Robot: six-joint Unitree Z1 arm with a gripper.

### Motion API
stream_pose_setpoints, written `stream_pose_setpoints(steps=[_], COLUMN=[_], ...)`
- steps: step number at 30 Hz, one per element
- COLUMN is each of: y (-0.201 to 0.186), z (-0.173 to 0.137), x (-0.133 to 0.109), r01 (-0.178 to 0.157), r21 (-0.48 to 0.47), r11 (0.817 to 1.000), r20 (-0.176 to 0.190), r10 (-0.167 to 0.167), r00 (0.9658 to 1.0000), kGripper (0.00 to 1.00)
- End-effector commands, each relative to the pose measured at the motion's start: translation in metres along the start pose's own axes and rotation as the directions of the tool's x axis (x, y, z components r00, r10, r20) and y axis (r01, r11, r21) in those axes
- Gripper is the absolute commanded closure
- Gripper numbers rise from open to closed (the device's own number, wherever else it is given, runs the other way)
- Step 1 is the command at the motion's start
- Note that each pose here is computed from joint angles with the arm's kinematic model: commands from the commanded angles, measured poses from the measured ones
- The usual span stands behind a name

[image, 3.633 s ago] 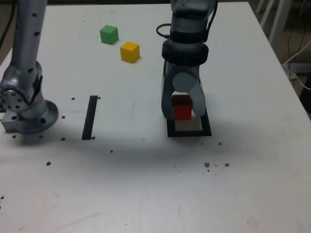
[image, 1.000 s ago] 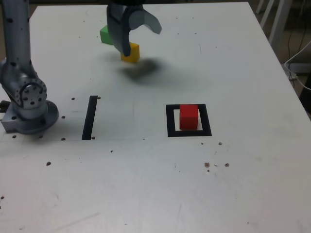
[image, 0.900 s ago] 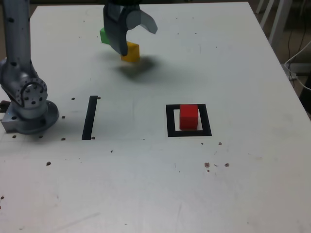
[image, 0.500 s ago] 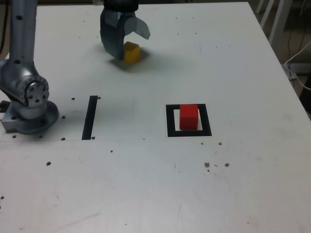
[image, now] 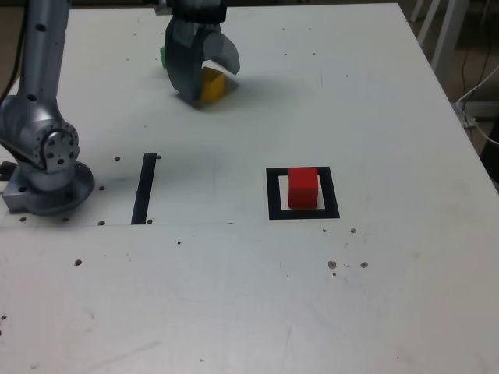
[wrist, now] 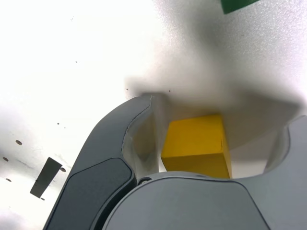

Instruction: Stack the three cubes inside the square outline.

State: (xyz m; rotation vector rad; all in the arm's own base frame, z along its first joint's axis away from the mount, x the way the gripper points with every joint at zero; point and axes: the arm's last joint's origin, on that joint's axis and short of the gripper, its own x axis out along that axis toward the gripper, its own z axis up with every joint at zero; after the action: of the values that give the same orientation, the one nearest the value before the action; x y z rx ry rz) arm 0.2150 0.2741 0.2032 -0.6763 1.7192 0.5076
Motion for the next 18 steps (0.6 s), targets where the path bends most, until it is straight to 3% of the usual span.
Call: stream_pose_setpoints(steps=[1, 4, 18], y=[-0.001, -0.004, -0.023], z=[0.001, 0.001, -0.005], x=[0.0, -0.001, -0.004], r01=[-0.008, -0.016, -0.032], r21=[0.008, 0.017, 0.067], r11=[1.0, 1.0, 0.997], r20=[-0.001, 0.004, 0.008], r10=[0.008, 0.016, 0.032], r00=[1.0, 0.9999, 0.9995], kGripper=[0.61, 0.69, 0.69])
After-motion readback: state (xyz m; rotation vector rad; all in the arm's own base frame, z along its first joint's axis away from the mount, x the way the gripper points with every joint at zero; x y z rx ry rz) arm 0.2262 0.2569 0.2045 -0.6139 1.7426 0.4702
